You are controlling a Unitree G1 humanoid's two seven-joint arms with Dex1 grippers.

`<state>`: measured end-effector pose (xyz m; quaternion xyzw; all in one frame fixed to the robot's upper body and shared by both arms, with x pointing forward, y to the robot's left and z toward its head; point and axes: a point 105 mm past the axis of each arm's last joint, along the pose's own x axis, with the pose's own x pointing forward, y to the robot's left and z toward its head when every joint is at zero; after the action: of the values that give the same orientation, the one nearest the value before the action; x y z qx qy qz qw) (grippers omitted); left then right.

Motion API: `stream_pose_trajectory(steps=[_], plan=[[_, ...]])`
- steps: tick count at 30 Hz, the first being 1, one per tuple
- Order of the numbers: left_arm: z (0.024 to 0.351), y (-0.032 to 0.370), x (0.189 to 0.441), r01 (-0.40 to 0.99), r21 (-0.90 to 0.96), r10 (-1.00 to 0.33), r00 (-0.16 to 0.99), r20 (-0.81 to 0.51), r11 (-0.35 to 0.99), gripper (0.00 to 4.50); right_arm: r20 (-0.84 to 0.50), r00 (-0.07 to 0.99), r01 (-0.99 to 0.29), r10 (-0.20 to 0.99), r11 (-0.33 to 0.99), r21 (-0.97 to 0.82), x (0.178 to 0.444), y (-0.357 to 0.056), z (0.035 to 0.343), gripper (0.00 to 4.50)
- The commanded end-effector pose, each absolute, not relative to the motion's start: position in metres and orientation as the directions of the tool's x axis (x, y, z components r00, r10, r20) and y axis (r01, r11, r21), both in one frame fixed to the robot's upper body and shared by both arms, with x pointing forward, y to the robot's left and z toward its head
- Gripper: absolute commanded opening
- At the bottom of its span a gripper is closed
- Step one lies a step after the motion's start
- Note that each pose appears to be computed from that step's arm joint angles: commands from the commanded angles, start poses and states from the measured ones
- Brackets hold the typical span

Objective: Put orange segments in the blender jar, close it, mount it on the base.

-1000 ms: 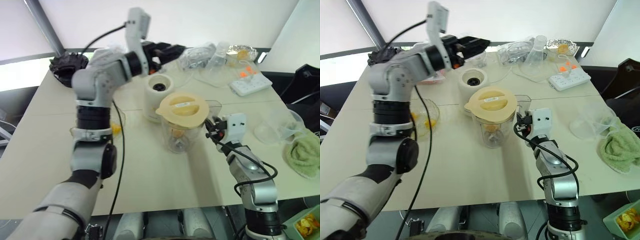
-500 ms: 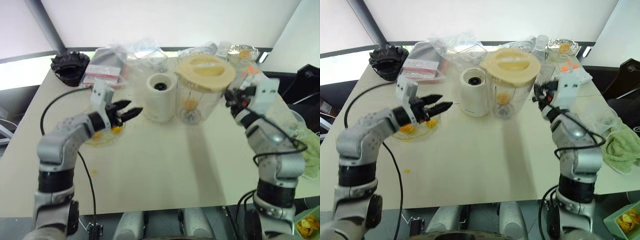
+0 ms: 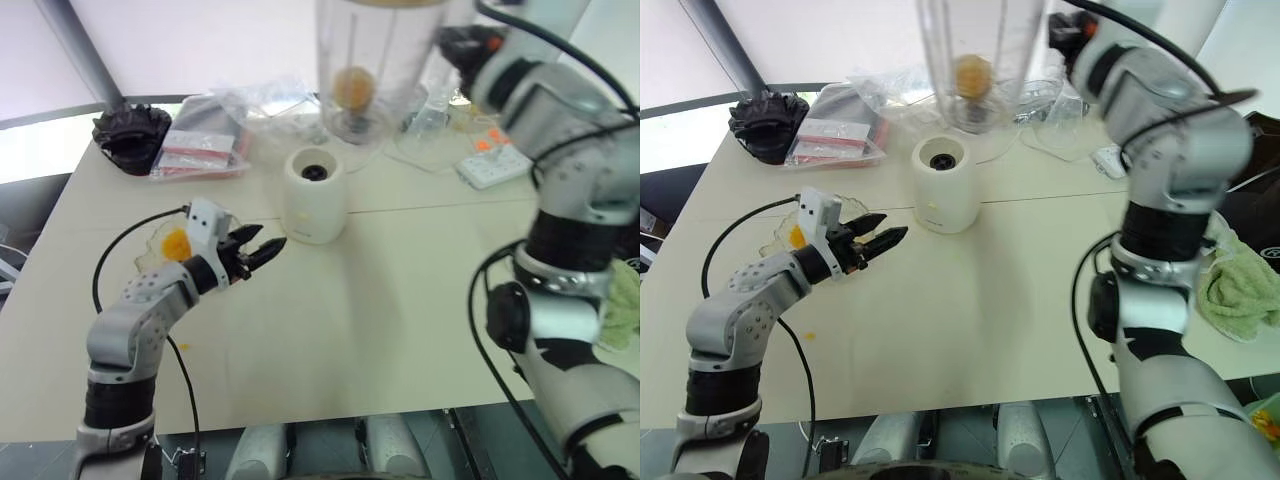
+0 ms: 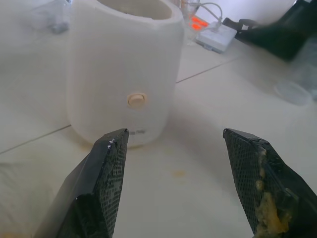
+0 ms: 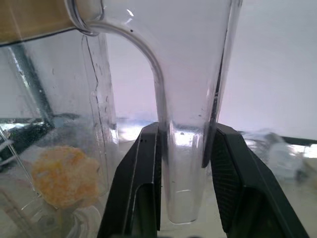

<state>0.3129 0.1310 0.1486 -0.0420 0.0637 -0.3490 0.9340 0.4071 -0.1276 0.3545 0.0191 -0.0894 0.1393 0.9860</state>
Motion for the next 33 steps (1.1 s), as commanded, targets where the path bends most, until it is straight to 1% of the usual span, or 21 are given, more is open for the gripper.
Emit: stream_pose_trajectory(steps=[1,7,16,22,33], plan=[[0.162,0.131,0.309,0.649,-0.084,-0.653,0.756,-0.037,0.756,3.18,0.282,0.924,-0.274,0.258,0.962,0.017,0.407,-0.118,0.377,0.80],[0.165,0.127,0.308,0.645,-0.088,-0.650,0.760,-0.029,0.759,3.18,0.269,0.930,-0.265,0.251,0.964,0.017,0.421,-0.104,0.358,0.80],[0.170,0.121,0.313,0.654,-0.077,-0.657,0.754,-0.022,0.753,3.18,0.240,0.942,-0.248,0.236,0.968,0.020,0.434,-0.106,0.338,0.80],[0.169,0.118,0.310,0.660,-0.068,-0.663,0.749,-0.021,0.748,3.18,0.228,0.945,-0.247,0.233,0.968,0.033,0.438,-0.102,0.328,0.80],[0.165,0.120,0.303,0.640,-0.066,-0.642,0.766,-0.022,0.765,3.18,0.196,0.945,-0.275,0.263,0.961,0.036,0.441,-0.089,0.312,0.80]])
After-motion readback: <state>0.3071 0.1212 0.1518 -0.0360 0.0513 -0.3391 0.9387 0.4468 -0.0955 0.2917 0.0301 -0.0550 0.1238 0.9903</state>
